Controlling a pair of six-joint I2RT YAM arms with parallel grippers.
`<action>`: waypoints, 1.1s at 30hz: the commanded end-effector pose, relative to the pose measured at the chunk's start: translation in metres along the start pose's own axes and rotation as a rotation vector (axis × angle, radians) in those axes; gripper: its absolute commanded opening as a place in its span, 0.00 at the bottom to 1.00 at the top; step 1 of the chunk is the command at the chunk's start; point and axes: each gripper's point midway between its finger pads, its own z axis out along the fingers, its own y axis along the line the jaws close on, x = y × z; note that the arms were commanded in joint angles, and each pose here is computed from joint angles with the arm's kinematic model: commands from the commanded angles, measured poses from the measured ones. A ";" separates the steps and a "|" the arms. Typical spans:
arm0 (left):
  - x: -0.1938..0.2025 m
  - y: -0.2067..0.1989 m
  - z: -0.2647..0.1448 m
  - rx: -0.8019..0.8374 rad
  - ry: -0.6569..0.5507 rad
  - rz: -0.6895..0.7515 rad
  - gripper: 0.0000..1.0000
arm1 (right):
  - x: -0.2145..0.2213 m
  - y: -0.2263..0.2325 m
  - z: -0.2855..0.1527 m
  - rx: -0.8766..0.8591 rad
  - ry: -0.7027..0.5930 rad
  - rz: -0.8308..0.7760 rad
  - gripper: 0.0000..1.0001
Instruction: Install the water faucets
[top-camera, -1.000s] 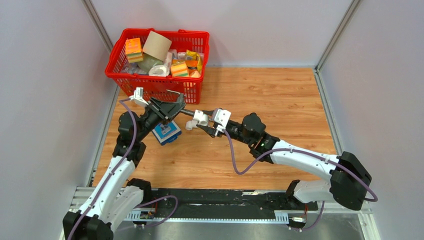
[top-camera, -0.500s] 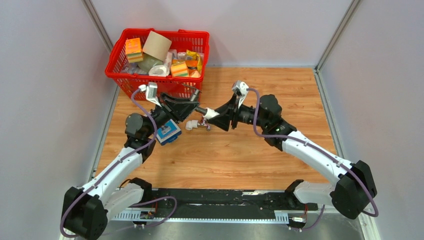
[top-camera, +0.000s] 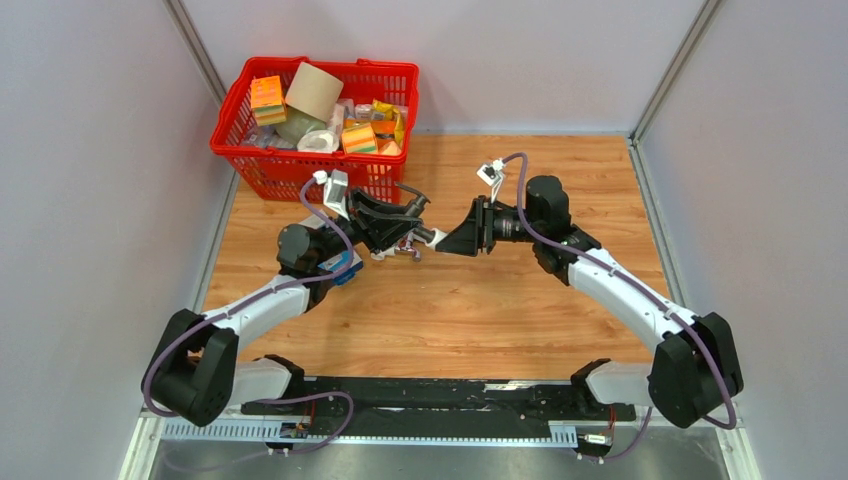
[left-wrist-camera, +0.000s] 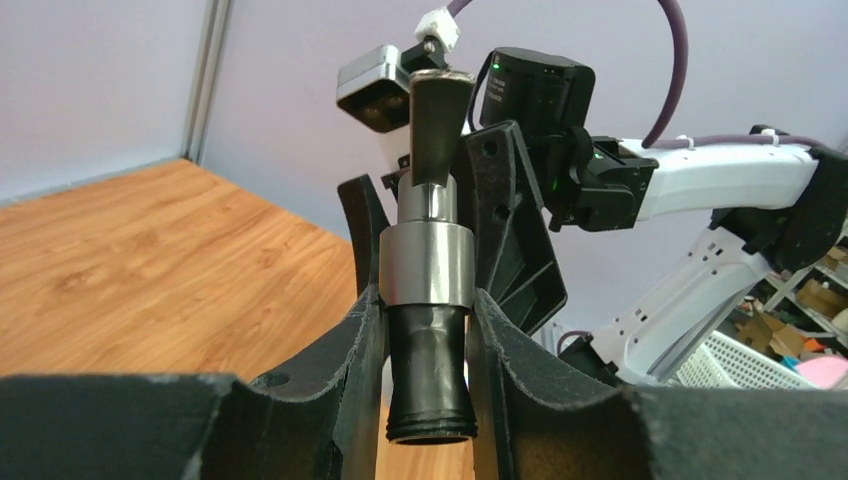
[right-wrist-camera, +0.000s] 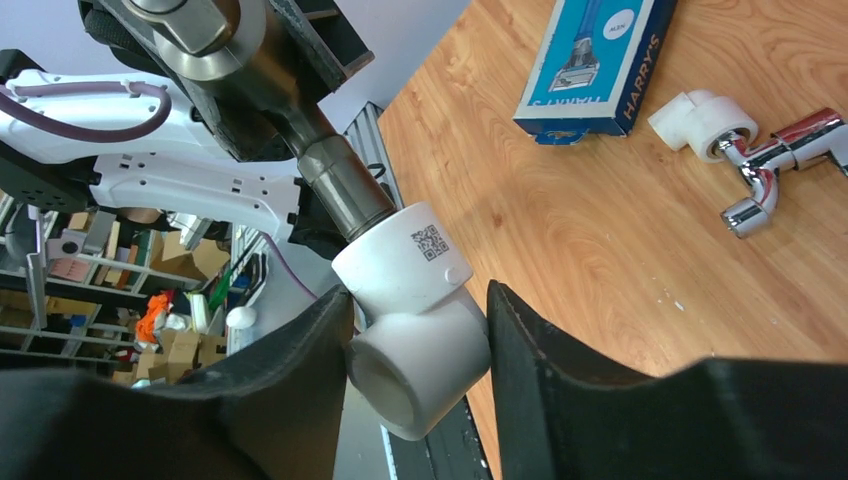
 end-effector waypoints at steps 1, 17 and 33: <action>-0.063 -0.079 -0.004 0.237 -0.266 0.168 0.00 | -0.063 0.010 -0.024 0.151 -0.205 -0.291 0.81; -0.074 0.005 -0.006 -0.321 -0.321 -0.398 0.00 | -0.053 0.065 -0.047 0.278 -0.366 -1.041 1.00; -0.074 0.007 -0.006 -0.378 -0.307 -0.509 0.00 | -0.035 0.050 -0.005 0.507 -0.232 -1.316 0.98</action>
